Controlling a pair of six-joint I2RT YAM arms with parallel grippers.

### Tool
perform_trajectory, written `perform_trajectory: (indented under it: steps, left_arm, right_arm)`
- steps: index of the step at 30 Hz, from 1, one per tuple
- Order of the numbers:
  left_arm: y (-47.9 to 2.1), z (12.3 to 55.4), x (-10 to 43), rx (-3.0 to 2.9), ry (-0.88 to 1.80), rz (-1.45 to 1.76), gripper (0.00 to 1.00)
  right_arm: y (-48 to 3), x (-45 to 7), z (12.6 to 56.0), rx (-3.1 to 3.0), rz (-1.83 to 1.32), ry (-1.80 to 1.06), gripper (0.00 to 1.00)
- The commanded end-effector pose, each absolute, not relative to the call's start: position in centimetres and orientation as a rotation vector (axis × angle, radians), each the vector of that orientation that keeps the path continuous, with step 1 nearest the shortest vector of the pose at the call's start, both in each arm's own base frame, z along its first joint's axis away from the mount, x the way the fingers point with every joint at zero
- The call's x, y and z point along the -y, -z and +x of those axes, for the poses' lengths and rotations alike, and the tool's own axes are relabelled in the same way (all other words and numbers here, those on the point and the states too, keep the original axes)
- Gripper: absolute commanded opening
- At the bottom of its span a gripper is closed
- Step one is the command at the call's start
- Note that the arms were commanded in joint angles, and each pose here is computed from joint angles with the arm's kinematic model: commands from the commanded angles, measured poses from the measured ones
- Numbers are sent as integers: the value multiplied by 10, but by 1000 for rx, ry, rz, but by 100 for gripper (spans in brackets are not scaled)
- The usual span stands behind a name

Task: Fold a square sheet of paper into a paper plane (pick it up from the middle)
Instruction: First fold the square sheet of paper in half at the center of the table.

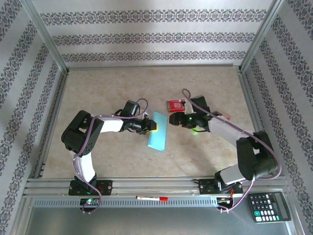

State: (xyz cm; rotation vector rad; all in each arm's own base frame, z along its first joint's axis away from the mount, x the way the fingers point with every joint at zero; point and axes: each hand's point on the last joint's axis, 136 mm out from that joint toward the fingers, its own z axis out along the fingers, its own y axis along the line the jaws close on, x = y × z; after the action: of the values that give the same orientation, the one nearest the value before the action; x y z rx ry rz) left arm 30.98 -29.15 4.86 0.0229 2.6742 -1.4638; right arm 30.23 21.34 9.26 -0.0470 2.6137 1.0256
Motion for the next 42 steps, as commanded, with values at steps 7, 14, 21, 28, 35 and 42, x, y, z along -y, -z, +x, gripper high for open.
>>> perform_trajectory:
  steps: [7, 14, 21, 28, 35, 42]
  left_arm:
    - [-21, 308, 276, -2752, 1324, 60, 26]
    - [-15, 308, 272, -2766, 1284, 56, 24]
    - [-12, 307, 269, -2782, 1246, 64, 21]
    - [-11, 307, 268, -2787, 1234, 65, 20]
    - [-7, 306, 263, -2794, 1200, 44, 20]
    - [-3, 303, 260, -2819, 1161, 69, 20]
  right_arm:
    - [-53, -249, 284, -2725, 22, -1075, 34]
    - [-32, -253, 283, -2757, 87, -1050, 28]
    - [-24, -253, 283, -2775, 104, -1040, 25]
    - [-22, -254, 282, -2785, 108, -1047, 24]
    - [-60, -226, 303, -2670, 123, -1033, 24]
    - [-78, -185, 318, -2627, 153, -919, 25]
